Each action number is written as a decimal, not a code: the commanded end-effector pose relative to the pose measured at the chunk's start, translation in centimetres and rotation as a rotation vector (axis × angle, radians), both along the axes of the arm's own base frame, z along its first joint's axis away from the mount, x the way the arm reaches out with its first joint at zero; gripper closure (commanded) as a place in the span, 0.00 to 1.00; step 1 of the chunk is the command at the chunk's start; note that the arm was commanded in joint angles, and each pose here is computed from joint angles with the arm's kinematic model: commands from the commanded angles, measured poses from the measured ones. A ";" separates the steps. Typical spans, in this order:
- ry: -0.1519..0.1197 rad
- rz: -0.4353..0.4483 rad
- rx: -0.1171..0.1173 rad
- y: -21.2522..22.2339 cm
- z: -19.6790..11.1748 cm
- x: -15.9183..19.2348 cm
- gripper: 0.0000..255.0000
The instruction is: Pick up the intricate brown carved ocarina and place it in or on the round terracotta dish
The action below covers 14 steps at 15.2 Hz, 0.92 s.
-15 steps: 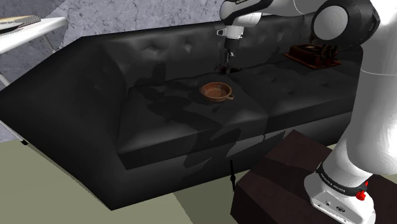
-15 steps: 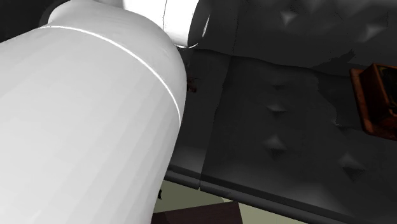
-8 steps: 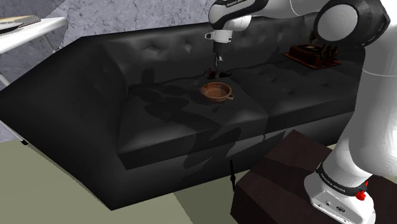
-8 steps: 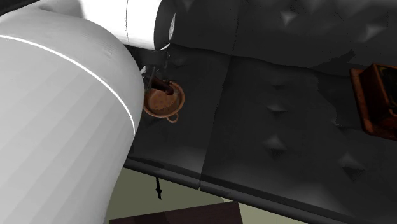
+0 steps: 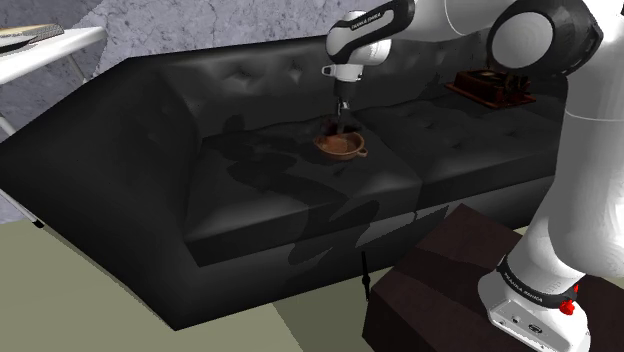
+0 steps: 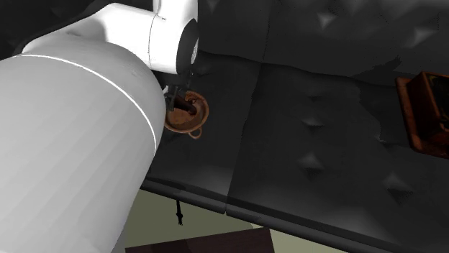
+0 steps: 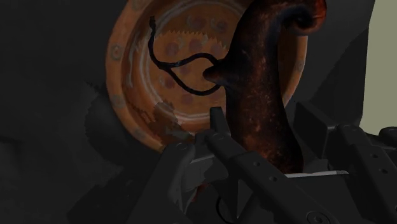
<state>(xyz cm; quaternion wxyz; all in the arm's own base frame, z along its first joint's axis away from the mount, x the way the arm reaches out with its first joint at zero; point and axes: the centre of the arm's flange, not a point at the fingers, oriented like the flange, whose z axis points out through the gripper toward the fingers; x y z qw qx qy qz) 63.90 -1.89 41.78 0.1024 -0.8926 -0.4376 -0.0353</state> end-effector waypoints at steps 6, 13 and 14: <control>-0.001 0.000 0.000 0.1 -3.2 0.0 1.00; -0.001 0.000 0.000 0.1 -3.2 0.0 0.00; -0.001 0.000 0.000 0.1 -3.2 0.0 0.00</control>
